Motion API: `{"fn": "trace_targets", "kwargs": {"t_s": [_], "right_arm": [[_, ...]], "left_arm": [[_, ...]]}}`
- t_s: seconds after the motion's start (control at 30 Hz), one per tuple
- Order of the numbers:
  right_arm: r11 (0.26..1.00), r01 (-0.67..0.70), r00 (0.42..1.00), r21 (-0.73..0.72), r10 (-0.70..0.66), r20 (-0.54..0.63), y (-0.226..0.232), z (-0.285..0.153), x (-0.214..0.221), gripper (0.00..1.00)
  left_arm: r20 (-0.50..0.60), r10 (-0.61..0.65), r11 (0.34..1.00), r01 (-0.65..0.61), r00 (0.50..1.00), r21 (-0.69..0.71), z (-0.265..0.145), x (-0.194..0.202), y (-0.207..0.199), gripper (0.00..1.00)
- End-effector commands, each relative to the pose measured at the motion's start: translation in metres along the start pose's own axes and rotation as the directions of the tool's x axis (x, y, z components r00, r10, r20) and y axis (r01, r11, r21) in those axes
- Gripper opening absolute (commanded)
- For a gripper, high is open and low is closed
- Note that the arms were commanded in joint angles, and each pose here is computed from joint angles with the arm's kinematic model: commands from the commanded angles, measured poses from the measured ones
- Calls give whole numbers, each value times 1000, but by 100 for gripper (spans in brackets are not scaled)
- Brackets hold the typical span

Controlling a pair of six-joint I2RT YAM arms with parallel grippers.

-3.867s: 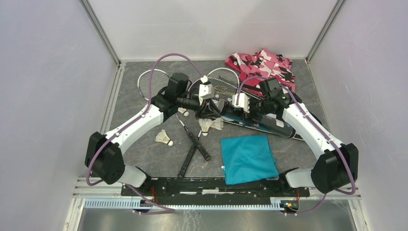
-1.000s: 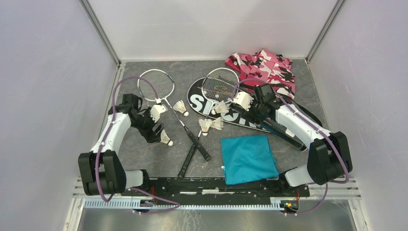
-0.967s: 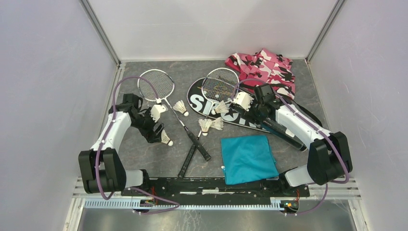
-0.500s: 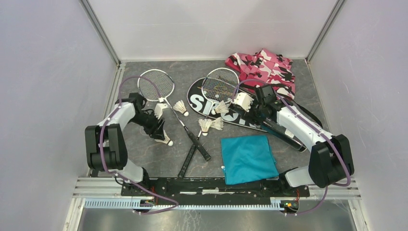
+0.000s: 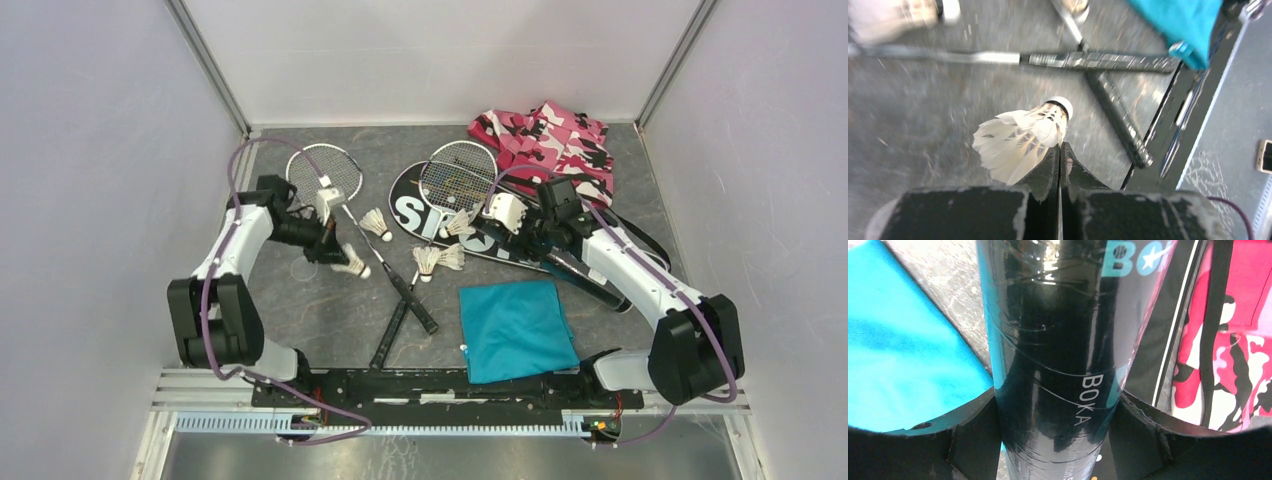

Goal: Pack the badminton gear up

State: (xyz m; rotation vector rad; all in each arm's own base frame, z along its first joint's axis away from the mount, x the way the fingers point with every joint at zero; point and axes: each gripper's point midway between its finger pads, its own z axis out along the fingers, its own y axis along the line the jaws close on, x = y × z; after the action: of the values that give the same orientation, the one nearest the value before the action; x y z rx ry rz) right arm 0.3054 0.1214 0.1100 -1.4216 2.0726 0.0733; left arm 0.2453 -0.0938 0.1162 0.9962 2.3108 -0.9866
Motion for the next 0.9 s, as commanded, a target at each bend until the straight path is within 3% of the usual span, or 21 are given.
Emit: {"fn": "trace_targets", "kwargs": {"t_s": [0.0,0.13,0.37,0.87], "right_arm": [[996,86,980,-20,-81,181,1,-12,-43,25],[987,149,960,-59,-130,249,15,-17,-61,25],[970,227,929,-90,-188,318,31,-24,-84,25],[958,264,895,-108,-202,397,42,-36,-102,25]], "left_arm": [[286,134,986,-155,949,55,-35,-86,-49,2],[358,219,970,-243,908,22,-39,-140,-75,2],[413,335,928,-373,847,12,-3,-195,-124,2],[398,356,916,-399,846,28,50,-207,-137,2]]}}
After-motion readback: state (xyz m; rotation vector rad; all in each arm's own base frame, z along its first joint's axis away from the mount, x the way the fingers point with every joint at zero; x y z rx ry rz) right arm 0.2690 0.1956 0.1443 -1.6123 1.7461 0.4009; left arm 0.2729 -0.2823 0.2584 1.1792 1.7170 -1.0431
